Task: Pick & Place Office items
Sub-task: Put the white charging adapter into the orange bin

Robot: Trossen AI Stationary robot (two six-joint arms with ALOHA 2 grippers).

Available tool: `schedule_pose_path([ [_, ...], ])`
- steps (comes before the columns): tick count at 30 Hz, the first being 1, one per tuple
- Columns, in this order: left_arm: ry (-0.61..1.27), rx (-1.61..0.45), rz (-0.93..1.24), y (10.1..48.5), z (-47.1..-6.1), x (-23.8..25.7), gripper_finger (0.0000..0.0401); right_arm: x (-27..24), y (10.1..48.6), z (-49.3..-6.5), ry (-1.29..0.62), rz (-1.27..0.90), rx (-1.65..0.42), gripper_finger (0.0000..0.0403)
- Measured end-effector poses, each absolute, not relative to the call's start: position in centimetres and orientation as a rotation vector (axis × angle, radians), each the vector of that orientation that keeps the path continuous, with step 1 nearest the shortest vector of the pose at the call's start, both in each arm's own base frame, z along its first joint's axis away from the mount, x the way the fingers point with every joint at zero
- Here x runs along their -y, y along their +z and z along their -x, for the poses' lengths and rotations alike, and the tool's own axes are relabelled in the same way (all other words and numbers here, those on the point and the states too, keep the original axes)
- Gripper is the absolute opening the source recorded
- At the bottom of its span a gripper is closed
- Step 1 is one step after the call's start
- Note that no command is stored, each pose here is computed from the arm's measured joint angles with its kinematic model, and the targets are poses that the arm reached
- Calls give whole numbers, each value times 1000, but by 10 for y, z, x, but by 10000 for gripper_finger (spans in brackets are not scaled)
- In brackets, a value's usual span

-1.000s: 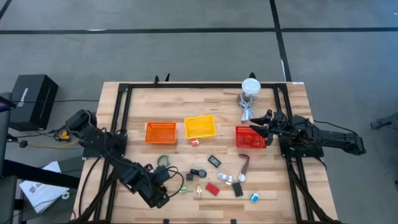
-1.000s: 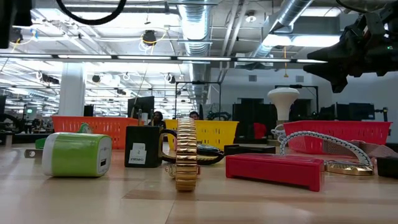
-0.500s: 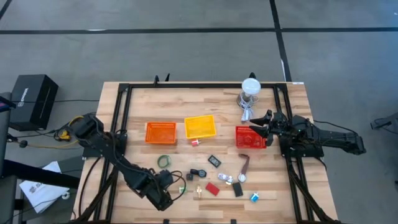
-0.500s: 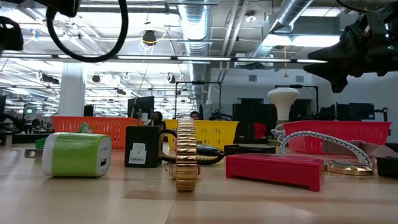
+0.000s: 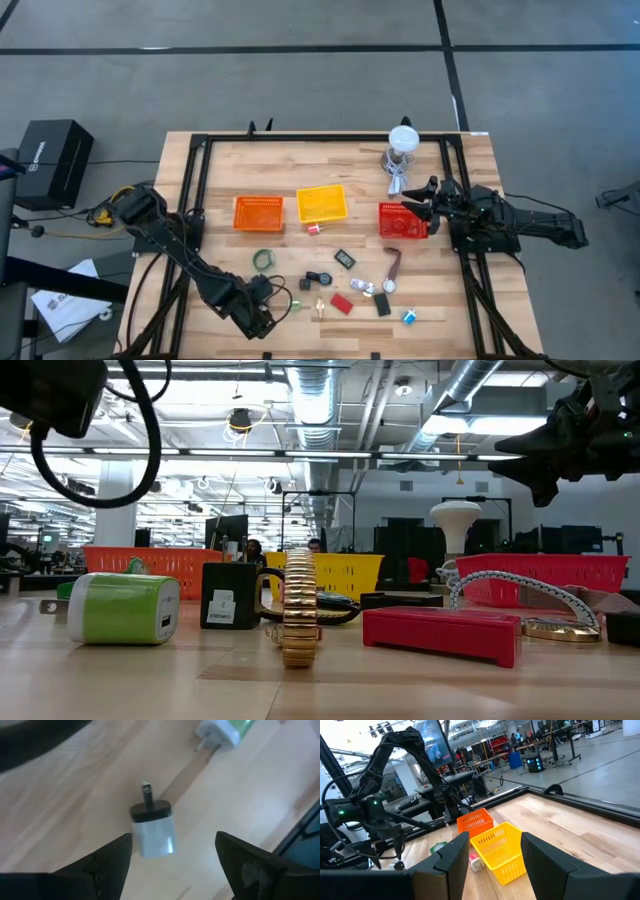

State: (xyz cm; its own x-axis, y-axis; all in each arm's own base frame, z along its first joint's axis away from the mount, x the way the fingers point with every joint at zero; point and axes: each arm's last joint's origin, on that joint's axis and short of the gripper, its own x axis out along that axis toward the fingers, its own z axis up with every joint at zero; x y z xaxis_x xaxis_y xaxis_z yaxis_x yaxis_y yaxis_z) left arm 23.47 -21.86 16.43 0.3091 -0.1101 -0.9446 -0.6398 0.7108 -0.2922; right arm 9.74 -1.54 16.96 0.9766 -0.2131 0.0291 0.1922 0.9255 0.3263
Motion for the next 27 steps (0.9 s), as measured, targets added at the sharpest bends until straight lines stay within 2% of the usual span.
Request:
schedule_pose_path([
  [27,388,-1234,740,136,-222,207,270,15,170,-97,-208,-330,65,170],
])
